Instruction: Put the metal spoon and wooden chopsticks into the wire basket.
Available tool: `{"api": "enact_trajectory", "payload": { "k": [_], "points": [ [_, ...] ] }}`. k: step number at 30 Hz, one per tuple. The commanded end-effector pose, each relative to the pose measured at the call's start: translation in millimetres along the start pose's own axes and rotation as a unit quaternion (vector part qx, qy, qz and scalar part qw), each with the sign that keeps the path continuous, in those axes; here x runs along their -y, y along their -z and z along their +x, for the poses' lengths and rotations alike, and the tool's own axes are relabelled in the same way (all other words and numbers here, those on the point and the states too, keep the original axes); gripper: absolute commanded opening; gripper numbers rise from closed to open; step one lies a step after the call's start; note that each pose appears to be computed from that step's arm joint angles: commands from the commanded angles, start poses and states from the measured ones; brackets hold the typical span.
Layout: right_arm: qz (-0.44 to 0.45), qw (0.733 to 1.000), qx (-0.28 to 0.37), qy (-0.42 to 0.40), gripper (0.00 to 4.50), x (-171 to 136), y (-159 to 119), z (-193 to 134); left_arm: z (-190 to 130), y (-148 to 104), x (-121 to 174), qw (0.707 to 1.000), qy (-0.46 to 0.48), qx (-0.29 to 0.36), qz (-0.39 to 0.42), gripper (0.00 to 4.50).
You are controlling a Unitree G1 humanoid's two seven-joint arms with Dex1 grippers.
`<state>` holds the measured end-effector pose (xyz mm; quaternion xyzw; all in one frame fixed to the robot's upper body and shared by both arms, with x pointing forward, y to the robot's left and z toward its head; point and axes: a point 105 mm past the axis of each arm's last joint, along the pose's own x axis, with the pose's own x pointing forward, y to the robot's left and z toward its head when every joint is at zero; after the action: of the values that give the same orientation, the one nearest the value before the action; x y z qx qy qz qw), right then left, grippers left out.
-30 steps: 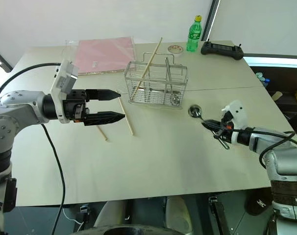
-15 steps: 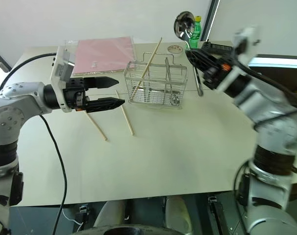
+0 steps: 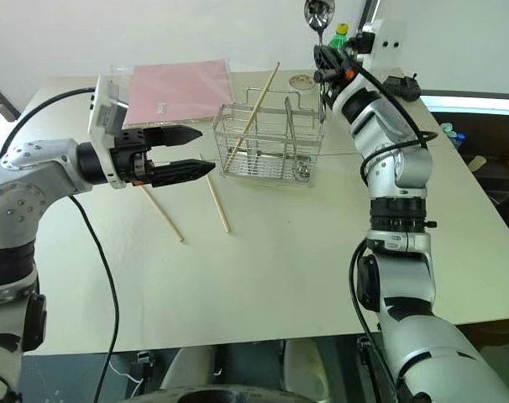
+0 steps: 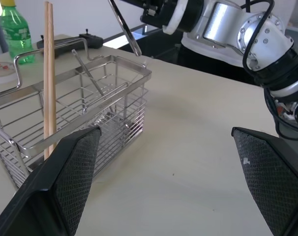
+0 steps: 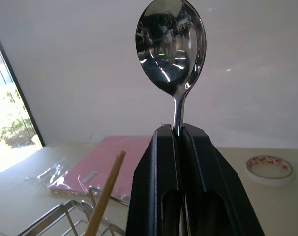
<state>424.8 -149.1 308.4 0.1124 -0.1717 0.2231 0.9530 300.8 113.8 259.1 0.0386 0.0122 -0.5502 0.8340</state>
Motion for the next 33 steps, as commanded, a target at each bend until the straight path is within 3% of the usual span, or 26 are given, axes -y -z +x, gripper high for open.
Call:
{"api": "enact_trajectory", "payload": {
  "k": [1, 8, 13, 16, 21, 23, 28, 33],
  "points": [
    [-0.002, 0.999, 0.034, -0.007, 0.04, -6, -16, 8, -5, -12, 2, 1.0, -0.01, 0.015, 0.024, 4.5],
    [0.007, 1.0, 0.022, -0.009, 0.04, -12, 3, 10, -6, -13, 1, 0.999, -0.018, 0.017, 0.024, 4.5],
    [-0.002, 1.0, -0.004, -0.004, 0.04, -15, 31, 3, -5, -14, 0, 0.999, -0.019, 0.018, 0.025, 4.5],
    [0.014, 1.0, -0.007, 0.007, 1.09, -11, 38, -6, -4, -16, -2, 0.999, -0.021, 0.019, 0.026, 4.5],
    [0.011, 1.0, -0.004, 0.024, 3.63, -5, 35, -18, -4, -17, -4, 0.999, -0.023, 0.022, 0.026, 4.5],
    [0.005, 1.0, -0.004, 0.029, 4.44, -3, 33, -22, -3, -18, -4, 0.999, -0.022, 0.023, 0.026, 4.5],
    [-0.017, 0.999, 0.0, 0.033, 4.44, 4, 16, -33, 0, -19, -6, 0.999, -0.022, 0.026, 0.028, 4.5],
    [-0.072, 0.997, 0.0, -0.013, 4.44, 8, -41, -60, -3, -21, -11, 0.999, -0.039, 0.027, 0.026, 4.5]
  ]
}}
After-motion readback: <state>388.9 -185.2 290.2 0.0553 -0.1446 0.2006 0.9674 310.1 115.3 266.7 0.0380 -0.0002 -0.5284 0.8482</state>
